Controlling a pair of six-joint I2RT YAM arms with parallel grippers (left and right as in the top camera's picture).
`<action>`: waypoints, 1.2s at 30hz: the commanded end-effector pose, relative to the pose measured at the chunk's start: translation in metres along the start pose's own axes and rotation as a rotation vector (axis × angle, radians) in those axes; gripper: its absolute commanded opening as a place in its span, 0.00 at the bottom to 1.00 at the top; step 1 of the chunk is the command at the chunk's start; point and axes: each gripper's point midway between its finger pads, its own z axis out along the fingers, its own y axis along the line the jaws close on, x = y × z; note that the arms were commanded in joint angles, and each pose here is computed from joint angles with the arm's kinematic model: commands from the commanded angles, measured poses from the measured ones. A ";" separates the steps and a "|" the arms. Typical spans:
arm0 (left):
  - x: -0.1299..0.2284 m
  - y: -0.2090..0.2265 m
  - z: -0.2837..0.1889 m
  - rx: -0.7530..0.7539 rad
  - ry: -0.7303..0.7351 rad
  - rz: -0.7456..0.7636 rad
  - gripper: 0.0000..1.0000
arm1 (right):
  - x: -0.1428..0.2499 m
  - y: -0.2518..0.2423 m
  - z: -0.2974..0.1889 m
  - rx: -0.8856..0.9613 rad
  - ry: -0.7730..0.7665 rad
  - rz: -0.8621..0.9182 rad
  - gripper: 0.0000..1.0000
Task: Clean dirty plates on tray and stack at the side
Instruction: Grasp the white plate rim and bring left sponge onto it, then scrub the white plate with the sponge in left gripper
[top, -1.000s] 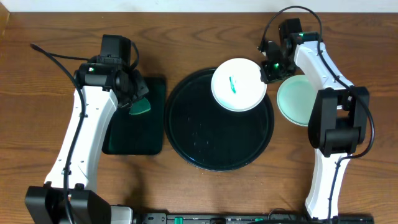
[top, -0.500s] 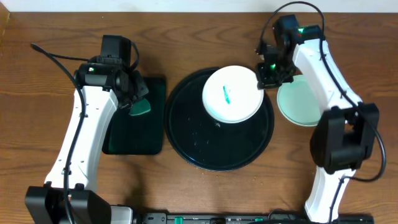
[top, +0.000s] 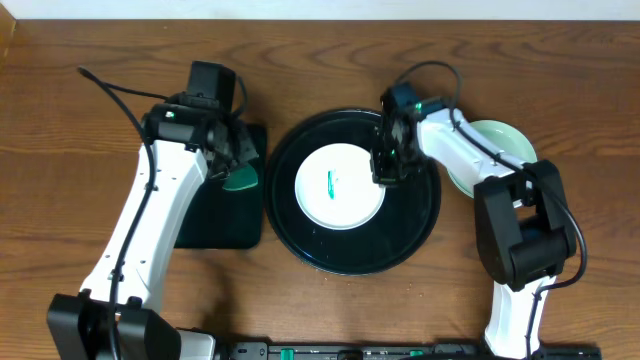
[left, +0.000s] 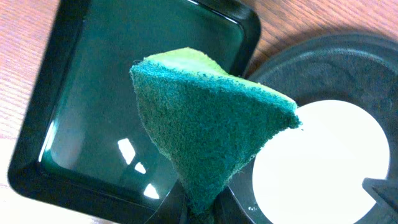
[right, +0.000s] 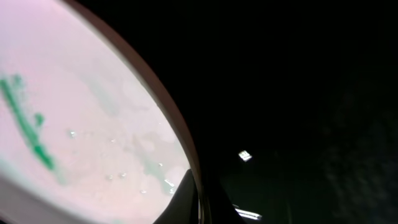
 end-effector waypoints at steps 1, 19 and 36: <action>0.008 -0.012 0.006 0.001 0.014 0.017 0.07 | 0.006 -0.006 0.015 0.019 0.000 0.082 0.01; 0.107 -0.115 0.116 0.077 0.289 0.354 0.07 | 0.005 -0.008 0.023 -0.004 -0.013 0.098 0.01; 0.090 -0.153 0.141 0.317 0.301 0.347 0.07 | 0.005 -0.004 0.024 -0.012 -0.013 0.072 0.01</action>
